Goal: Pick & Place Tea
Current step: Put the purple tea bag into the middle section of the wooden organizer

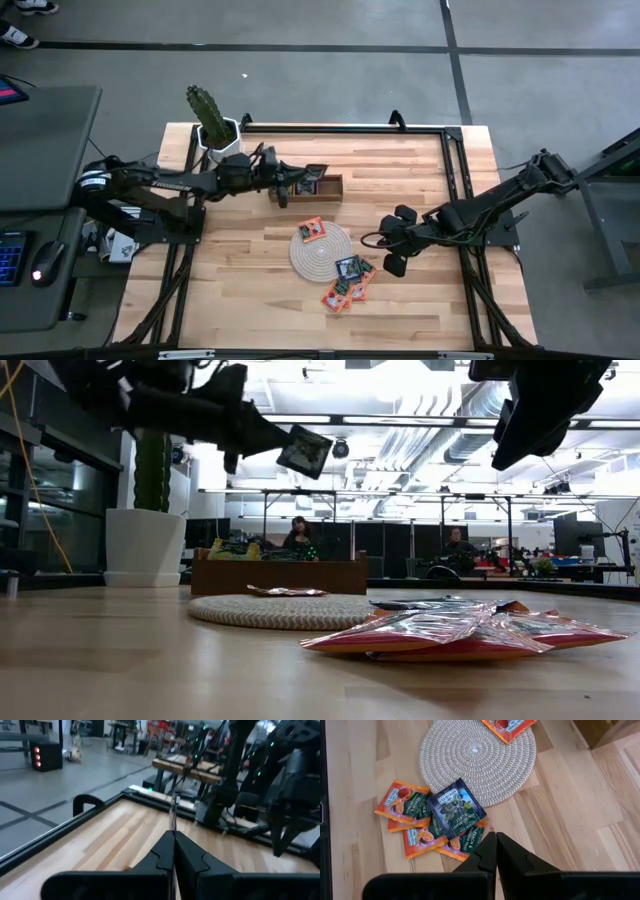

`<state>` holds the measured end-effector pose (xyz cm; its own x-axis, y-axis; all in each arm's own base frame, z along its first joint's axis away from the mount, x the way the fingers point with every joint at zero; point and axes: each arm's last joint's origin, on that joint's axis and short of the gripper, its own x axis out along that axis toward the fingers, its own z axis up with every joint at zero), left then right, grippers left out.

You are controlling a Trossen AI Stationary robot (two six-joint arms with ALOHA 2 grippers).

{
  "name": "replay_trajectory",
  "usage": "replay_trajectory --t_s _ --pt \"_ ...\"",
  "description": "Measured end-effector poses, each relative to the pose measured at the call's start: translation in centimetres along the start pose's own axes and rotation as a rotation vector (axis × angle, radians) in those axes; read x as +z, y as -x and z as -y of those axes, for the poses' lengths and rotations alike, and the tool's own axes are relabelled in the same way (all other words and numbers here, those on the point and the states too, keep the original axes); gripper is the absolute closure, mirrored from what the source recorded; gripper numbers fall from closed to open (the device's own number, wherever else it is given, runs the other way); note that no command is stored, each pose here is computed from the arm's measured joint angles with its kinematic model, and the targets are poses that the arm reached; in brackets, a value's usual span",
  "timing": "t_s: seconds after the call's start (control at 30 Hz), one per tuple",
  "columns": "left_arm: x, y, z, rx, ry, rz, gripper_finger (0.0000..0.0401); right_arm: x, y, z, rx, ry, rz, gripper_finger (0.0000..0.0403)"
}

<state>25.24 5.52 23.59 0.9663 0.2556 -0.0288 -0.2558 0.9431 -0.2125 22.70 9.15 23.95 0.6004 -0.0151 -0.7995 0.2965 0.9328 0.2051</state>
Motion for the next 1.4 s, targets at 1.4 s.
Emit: replay_trajectory --t_s 1.4 --pt "-6.4 -0.3 -5.5 0.186 0.204 -0.178 0.0401 0.7 -0.2 0.4 -0.034 -0.021 0.061 0.0394"
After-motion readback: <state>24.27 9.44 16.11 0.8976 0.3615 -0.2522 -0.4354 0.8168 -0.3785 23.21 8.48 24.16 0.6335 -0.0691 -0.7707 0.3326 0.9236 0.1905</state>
